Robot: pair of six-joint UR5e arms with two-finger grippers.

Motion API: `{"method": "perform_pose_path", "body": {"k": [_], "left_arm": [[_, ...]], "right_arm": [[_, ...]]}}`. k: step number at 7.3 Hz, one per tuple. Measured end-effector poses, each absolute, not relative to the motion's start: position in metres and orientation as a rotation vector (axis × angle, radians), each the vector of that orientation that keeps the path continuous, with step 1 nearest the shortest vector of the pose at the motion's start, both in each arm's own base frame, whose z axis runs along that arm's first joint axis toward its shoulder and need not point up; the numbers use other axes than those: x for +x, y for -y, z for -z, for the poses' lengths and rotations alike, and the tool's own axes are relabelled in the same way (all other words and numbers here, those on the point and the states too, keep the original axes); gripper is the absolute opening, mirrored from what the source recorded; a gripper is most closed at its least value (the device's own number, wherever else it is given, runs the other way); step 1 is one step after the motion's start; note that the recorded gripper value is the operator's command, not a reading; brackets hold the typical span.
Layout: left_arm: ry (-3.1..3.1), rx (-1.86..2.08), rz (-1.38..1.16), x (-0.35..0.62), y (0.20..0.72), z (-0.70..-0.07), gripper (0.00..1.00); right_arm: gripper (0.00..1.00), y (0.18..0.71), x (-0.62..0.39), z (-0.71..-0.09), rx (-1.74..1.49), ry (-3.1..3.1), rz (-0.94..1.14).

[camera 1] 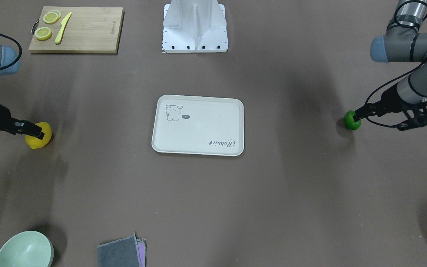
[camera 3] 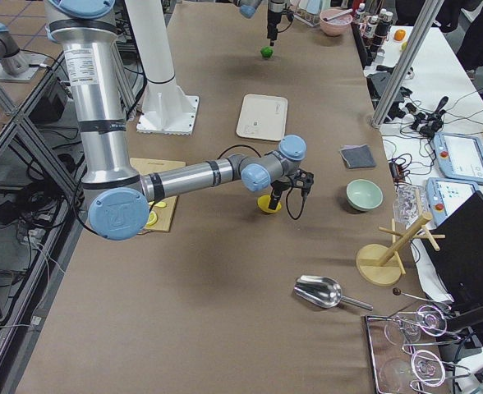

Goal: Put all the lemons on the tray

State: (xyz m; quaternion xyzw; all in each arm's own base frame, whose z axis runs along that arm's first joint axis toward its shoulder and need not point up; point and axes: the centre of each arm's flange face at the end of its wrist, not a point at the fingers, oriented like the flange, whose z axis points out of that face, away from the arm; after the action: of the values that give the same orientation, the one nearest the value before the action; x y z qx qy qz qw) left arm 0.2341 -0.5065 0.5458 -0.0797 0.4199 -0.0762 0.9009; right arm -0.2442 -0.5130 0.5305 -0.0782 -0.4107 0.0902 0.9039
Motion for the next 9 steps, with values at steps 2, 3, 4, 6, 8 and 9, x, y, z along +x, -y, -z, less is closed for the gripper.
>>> {"method": "perform_pose_path", "body": {"k": [2, 3, 4, 6, 8, 9], "left_arm": [[-0.856, -0.158, 0.157, 0.263, 0.515, -0.535, 0.97], [-0.85, -0.144, 0.137, 0.269, 0.514, -0.535, 0.97], [-0.849, -0.128, 0.105, 0.271, 0.511, -0.534, 0.97], [-0.843, -0.098, 0.03, 0.27, 0.49, -0.536, 0.97], [-0.823, -0.074, -0.049, 0.258, 0.465, -0.55, 0.97], [-0.816, -0.069, -0.073, 0.256, 0.461, -0.555, 0.96]], "right_arm": [[1.0, 0.506, -0.255, -0.541, -0.151, 0.818, -0.15], [1.0, 0.503, -0.26, -0.546, -0.154, 0.808, -0.139], [1.0, 0.502, -0.266, -0.549, -0.159, 0.8, -0.131], [0.03, 0.501, -0.275, -0.552, -0.163, 0.791, -0.119], [0.0, 0.502, -0.276, -0.55, -0.148, 0.792, -0.093], [0.0, 0.505, -0.271, -0.546, -0.134, 0.799, -0.091]]}}
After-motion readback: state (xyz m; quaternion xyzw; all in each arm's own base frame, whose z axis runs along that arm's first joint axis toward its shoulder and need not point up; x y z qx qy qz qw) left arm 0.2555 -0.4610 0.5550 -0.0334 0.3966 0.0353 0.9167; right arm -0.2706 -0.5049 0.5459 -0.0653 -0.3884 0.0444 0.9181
